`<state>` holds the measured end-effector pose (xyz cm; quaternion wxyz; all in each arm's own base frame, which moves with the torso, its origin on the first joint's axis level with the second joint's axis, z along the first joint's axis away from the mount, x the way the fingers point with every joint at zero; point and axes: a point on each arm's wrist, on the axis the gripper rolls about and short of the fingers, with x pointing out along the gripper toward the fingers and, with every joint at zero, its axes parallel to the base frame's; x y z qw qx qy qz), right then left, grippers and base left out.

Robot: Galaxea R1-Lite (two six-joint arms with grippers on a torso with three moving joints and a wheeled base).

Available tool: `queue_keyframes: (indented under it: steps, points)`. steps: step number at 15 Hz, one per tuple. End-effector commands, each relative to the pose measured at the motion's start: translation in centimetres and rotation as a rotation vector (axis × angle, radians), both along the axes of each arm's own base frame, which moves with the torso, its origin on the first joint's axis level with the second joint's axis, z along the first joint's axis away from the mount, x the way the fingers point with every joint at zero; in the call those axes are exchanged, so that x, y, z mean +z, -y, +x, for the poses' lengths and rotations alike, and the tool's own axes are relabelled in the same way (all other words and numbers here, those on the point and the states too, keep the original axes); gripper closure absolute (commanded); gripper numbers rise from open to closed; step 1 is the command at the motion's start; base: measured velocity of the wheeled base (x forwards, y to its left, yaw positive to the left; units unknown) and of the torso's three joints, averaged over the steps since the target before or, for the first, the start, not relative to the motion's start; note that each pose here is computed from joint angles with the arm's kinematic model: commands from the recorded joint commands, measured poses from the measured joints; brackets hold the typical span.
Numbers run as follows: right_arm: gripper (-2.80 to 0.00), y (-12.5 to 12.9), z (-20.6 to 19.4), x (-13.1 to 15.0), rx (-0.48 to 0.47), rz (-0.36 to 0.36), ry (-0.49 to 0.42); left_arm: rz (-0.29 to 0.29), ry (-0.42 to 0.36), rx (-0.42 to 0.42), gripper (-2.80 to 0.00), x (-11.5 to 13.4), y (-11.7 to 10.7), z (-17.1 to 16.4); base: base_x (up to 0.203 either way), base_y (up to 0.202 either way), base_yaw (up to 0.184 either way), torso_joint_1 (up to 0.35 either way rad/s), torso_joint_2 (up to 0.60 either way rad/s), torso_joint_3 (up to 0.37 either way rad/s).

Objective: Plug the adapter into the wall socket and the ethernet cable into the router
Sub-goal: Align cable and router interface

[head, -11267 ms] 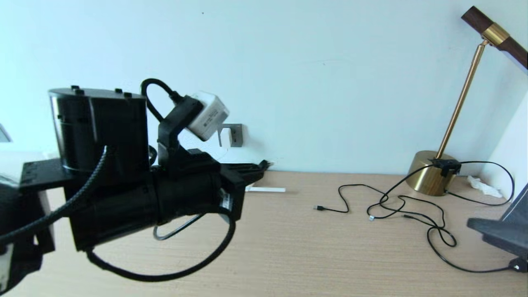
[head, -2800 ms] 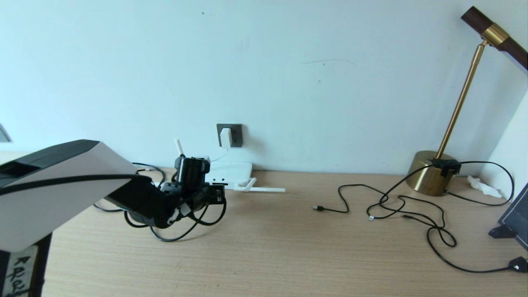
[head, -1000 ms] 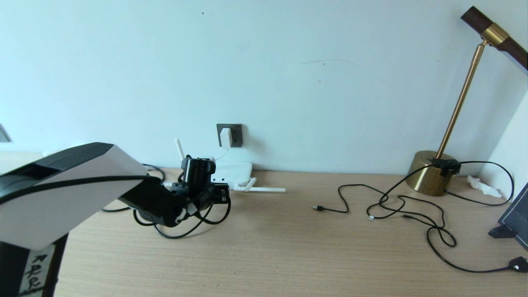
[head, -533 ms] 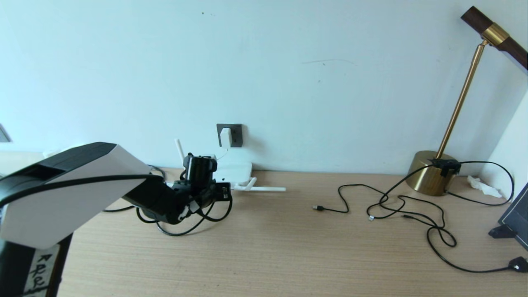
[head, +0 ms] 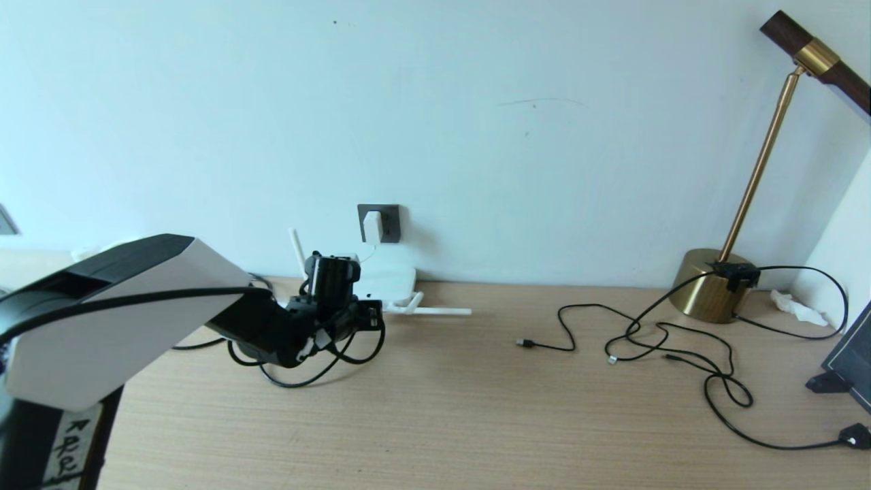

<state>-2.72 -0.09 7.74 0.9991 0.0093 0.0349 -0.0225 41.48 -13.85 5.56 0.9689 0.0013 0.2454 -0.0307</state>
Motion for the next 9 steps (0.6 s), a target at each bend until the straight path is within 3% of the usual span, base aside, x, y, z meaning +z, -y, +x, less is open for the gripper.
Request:
queue_keyframes:
  steps: [1, 9]
  points:
    - [0.0, 0.0, 0.01, -0.01, -0.001, 0.0, -0.001, -0.003, 0.001, 0.002, 0.0, -0.26, 0.0, 0.17, 0.0, 0.0, 0.0, 0.0, 0.0, 0.0]
    - [0.0, 0.0, 0.01, -0.01, 0.0, 0.0, -0.002, 0.0, 0.0, 0.0, 0.0, -0.51, 0.07, 0.39, 0.0, 0.0, 0.0, 0.0, 0.0, 0.0]
